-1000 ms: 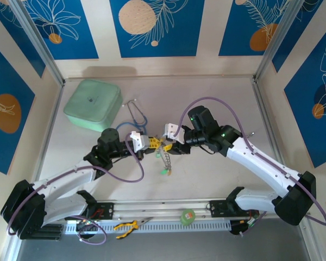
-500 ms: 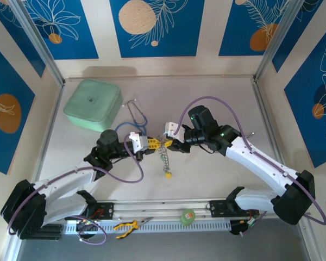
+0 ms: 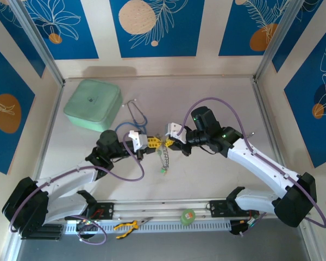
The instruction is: Put the keys on the keyring
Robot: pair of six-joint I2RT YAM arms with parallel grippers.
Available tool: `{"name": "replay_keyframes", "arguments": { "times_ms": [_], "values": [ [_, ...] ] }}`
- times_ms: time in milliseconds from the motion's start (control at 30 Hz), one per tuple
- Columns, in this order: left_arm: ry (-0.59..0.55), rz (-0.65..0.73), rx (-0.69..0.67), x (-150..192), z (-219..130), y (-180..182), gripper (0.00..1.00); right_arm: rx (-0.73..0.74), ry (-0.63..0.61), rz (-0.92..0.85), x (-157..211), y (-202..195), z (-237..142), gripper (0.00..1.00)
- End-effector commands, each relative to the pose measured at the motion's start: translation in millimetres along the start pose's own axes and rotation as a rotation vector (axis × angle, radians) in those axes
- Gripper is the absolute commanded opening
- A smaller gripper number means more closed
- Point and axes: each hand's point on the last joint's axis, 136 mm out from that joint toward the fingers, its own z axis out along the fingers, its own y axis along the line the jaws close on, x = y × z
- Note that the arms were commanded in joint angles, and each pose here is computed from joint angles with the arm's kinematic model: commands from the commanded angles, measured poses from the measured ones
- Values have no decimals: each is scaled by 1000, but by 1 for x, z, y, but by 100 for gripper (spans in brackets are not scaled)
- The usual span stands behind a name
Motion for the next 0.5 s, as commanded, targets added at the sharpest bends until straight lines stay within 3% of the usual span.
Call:
{"name": "replay_keyframes", "arguments": {
  "times_ms": [0, 167, 467],
  "values": [
    [-76, 39, -3, -21, 0, 1, 0, -13, 10, 5, 6, 5, 0, 0],
    [-97, 56, -14, -27, -1, 3, 0, 0, 116, 35, 30, -1, 7, 0],
    [-124, 68, -6, -34, 1, 3, 0, -23, 98, 44, 22, 1, 7, 0]
  ]
}}
